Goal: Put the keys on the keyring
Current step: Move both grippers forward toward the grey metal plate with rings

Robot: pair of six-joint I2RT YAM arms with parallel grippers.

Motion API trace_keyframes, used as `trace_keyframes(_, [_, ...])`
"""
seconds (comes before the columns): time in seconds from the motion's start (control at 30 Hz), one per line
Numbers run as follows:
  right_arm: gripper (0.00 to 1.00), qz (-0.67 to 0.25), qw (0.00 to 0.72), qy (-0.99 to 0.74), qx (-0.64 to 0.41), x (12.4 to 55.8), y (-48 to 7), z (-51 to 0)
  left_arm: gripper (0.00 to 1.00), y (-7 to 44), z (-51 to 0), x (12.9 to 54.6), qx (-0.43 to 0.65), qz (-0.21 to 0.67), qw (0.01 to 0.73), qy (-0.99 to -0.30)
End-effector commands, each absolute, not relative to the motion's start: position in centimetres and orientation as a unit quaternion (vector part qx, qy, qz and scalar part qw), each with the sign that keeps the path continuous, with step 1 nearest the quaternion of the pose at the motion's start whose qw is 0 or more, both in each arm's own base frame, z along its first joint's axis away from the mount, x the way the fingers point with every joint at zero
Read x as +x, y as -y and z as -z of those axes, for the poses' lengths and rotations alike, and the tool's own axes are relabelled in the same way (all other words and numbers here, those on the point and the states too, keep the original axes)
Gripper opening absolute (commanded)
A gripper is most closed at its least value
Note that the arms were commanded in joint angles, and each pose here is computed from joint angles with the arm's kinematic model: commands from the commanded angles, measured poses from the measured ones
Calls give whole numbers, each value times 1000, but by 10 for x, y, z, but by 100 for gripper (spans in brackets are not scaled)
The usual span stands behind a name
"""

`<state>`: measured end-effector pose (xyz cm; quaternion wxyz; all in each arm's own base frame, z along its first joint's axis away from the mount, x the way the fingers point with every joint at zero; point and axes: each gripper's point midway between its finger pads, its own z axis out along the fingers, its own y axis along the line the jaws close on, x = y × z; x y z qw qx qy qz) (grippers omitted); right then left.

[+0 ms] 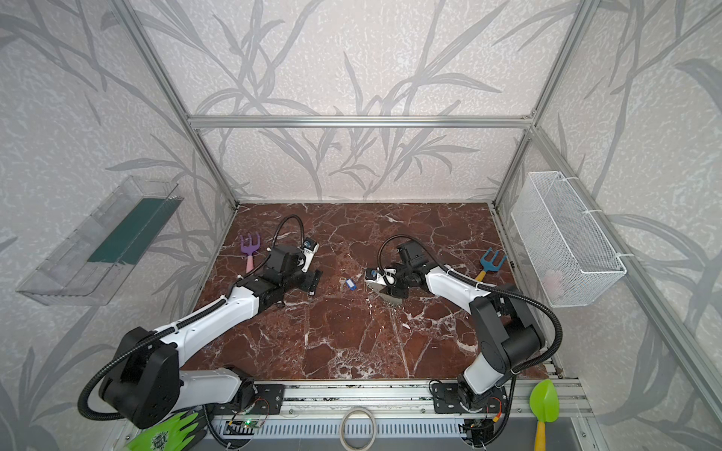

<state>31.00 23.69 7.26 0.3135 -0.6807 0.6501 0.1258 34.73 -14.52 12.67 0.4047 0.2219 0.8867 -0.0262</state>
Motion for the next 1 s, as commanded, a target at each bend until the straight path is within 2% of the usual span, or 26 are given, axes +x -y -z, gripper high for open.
trace_keyframes(0.0, [43,-117,299,-615,-720,309,-238,-67,77,158,-137,357,241,37,426,-871])
trace_keyframes(0.17, [34,-110,275,-612,-733,319,-240,-56,75,162,-138,364,250,35,438,-863])
trace_keyframes(0.47, [32,-130,259,-620,-729,321,-248,-46,72,162,-137,374,260,19,458,-850])
trace_keyframes(0.63, [25,-143,249,-638,-715,322,-254,-39,71,163,-135,376,266,14,463,-846])
trace_keyframes(0.97, [23,-156,246,-667,-685,328,-259,-30,71,165,-127,377,274,13,456,-847])
